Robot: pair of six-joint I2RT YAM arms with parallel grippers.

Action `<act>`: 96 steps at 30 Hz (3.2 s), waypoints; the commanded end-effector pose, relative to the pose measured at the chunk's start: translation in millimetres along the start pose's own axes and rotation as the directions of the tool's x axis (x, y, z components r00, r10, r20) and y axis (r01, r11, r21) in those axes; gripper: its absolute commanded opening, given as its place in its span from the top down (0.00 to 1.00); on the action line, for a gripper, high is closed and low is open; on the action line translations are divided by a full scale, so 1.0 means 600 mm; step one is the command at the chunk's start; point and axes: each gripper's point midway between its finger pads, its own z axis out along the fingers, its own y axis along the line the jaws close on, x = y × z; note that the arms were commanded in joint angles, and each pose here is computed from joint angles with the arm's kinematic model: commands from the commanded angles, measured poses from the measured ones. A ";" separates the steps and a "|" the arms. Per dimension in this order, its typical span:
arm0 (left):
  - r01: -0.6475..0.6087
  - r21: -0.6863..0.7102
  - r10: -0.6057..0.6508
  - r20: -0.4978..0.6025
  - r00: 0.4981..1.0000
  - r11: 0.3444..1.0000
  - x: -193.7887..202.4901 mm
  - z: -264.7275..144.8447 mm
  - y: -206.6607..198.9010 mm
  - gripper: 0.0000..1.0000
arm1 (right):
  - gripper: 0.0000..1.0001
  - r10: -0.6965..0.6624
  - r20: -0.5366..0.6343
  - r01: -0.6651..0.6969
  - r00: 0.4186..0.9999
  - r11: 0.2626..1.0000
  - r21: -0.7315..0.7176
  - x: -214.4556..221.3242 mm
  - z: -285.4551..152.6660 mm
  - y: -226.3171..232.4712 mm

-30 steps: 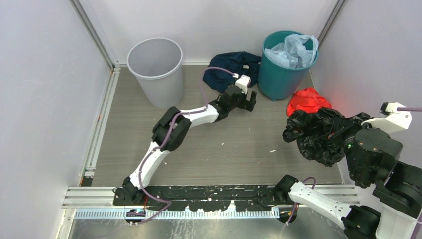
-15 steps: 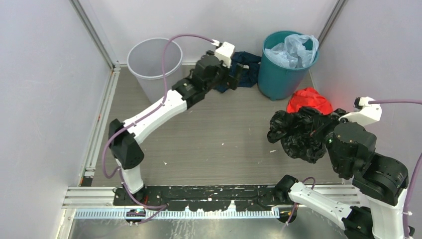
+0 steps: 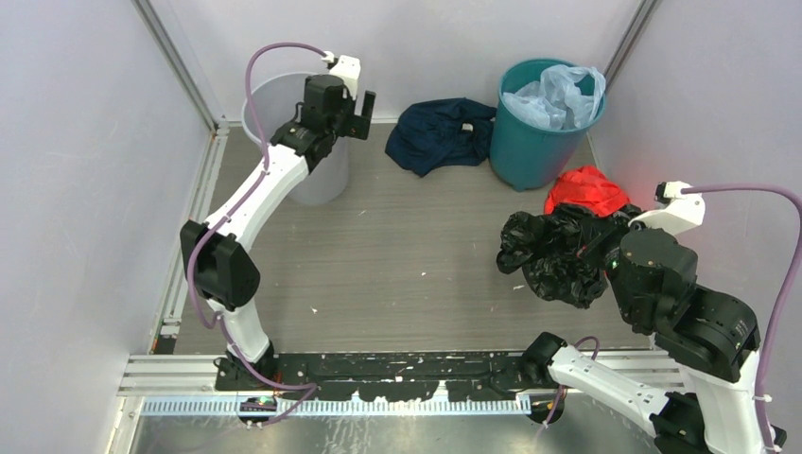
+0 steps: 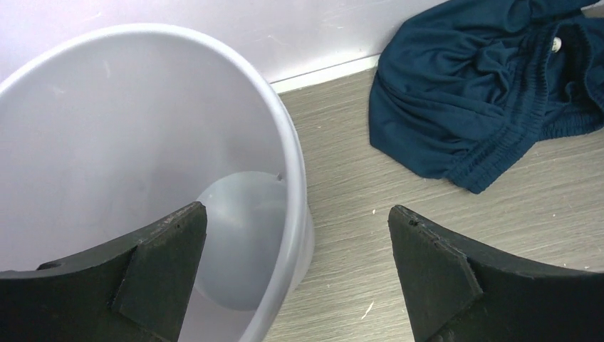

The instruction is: Put the trash bags into the trash bin

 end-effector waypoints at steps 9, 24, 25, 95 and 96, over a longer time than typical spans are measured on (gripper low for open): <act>-0.050 -0.017 0.050 -0.030 0.998 0.999 0.004 -0.023 0.007 0.01 | 0.91 0.059 0.040 -0.058 0.997 0.998 -0.022 -0.018 -0.002 0.008; -0.058 0.003 0.058 -0.130 0.990 0.998 0.040 -0.035 0.008 0.56 | 0.91 0.081 0.021 -0.081 0.996 0.996 -0.040 -0.007 -0.001 0.014; -0.059 0.010 0.060 -0.138 0.989 0.998 0.043 -0.036 0.006 0.61 | 0.91 0.081 0.018 -0.080 0.997 0.996 -0.040 -0.006 0.000 0.015; -0.093 0.231 0.134 -0.168 0.977 0.969 0.052 -0.175 -0.064 0.07 | 0.91 0.068 0.056 -0.067 0.996 0.997 -0.024 -0.011 0.018 0.026; -0.086 0.239 0.128 -0.167 0.978 0.967 0.053 -0.177 -0.066 0.07 | 0.92 0.065 0.053 -0.064 0.996 0.998 -0.023 -0.009 0.019 0.026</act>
